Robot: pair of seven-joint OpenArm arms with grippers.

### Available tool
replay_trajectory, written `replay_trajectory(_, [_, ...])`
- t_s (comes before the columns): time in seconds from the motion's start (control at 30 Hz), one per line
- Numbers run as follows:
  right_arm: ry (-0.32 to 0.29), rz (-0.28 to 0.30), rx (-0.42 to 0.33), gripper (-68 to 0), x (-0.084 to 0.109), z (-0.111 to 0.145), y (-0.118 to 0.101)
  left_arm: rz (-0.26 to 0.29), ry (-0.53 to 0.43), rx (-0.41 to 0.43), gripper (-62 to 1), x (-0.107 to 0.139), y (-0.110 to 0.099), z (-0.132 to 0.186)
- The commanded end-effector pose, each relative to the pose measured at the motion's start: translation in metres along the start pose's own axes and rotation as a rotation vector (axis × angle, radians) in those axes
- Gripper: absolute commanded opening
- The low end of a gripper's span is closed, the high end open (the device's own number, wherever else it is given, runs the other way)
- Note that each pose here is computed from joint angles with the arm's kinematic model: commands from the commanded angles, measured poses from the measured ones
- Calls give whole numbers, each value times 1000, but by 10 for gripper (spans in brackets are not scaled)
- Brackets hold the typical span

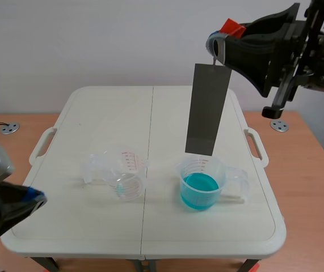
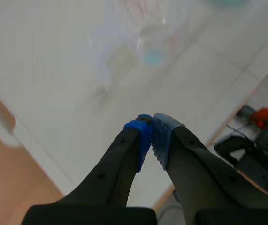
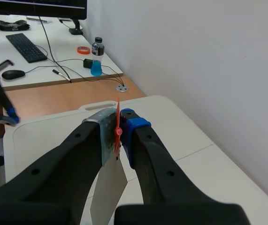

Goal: Hold the metal plate by the orange handle, dip it into the blue solution, take it out and point at it, then put the plate back in the beaker on the left.
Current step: 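Point at the plate with the left hand, then lower the plate into the blue solution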

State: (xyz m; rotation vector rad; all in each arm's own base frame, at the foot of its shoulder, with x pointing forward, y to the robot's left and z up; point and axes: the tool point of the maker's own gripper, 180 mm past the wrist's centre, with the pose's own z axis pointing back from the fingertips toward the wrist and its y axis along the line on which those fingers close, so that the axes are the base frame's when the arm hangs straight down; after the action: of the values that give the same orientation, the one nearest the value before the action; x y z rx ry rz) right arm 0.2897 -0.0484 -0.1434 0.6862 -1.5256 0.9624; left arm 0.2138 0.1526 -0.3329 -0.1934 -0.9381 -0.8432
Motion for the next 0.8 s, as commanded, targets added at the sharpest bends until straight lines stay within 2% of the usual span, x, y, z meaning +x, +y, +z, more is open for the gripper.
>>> replay_trajectory(0.0, [-18, -5, -10, -663, 2, 0, -3, 37, 13, 37, -582, -9, 1, 7])
replay_trajectory(0.17, [-5, -18, -11, -663, -8, 0, -3, 99, 161, 59, -582, -60, -11, 41])
replay_trajectory(0.4, [1, -60, -30, -663, -22, -2, -5, 222, 338, -9, -582, -121, -61, 76])
replay_trajectory(0.53, [19, -60, -36, -663, -30, -4, -4, 305, 412, -8, -582, -149, -83, 89])
replay_trajectory(0.77, [19, -78, -33, -662, -41, -6, 0, 407, 511, 6, -582, -185, -117, 103])
